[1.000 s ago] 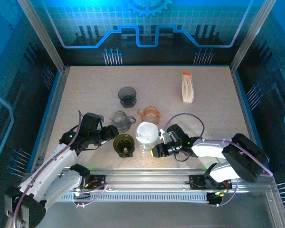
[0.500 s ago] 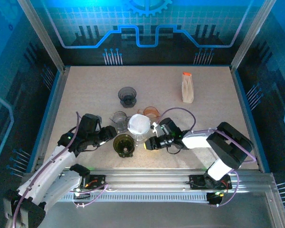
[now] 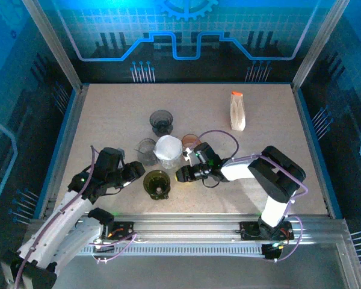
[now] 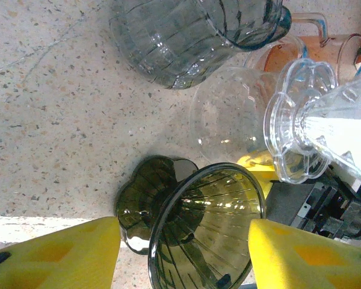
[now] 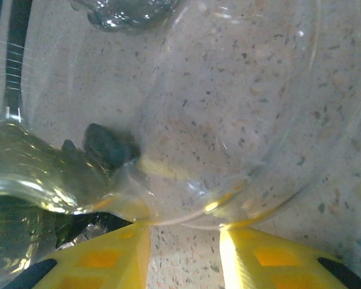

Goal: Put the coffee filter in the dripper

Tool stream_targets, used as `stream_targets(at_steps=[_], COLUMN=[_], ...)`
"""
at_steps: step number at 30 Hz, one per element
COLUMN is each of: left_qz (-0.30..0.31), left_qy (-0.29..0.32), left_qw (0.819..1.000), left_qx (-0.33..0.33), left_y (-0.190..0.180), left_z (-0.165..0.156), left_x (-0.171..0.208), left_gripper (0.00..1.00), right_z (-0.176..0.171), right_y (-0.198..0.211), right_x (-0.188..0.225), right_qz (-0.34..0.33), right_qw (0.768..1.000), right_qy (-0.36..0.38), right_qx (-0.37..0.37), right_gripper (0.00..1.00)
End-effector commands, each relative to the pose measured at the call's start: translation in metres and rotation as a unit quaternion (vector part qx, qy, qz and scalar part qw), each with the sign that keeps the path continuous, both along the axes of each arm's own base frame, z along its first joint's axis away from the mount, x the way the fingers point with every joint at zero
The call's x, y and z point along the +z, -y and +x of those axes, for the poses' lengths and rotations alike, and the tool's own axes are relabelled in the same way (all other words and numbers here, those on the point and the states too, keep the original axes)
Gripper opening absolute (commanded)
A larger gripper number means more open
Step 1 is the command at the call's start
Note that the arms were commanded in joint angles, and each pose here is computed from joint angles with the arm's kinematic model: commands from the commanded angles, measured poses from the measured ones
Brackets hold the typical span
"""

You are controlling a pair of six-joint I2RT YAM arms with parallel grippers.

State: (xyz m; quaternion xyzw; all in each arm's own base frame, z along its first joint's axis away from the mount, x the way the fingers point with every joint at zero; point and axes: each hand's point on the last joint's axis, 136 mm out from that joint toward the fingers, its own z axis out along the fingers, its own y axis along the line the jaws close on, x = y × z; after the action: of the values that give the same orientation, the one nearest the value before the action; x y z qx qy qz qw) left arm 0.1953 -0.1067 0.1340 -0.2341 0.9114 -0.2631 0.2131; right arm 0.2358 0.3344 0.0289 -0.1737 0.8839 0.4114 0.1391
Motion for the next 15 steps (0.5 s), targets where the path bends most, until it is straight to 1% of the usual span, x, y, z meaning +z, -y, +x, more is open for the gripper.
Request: stream_targets(at_steps=[1, 13, 15], left_qz=[0.004, 0.003, 0.003], left_qy=[-0.011, -0.008, -0.007], left_qw=[1.0, 1.0, 1.0], left_qx=[0.024, 0.029, 0.03], left_y=[-0.008, -0.011, -0.011], left_z=[-0.004, -0.008, -0.007], left_x=[-0.004, -0.006, -0.005], left_gripper=[0.59, 0.59, 0.59], right_z=[0.02, 0.04, 0.048], right_y=[-0.013, -0.039, -0.048], right_x=[0.011, 0.008, 0.012], right_qz=[0.023, 0.031, 0.038], right_qw=[0.999, 0.999, 0.999], right_qy=[0.026, 0.032, 0.038], right_qx=[-0.006, -0.004, -0.004], right_gripper=[0.36, 0.35, 0.35])
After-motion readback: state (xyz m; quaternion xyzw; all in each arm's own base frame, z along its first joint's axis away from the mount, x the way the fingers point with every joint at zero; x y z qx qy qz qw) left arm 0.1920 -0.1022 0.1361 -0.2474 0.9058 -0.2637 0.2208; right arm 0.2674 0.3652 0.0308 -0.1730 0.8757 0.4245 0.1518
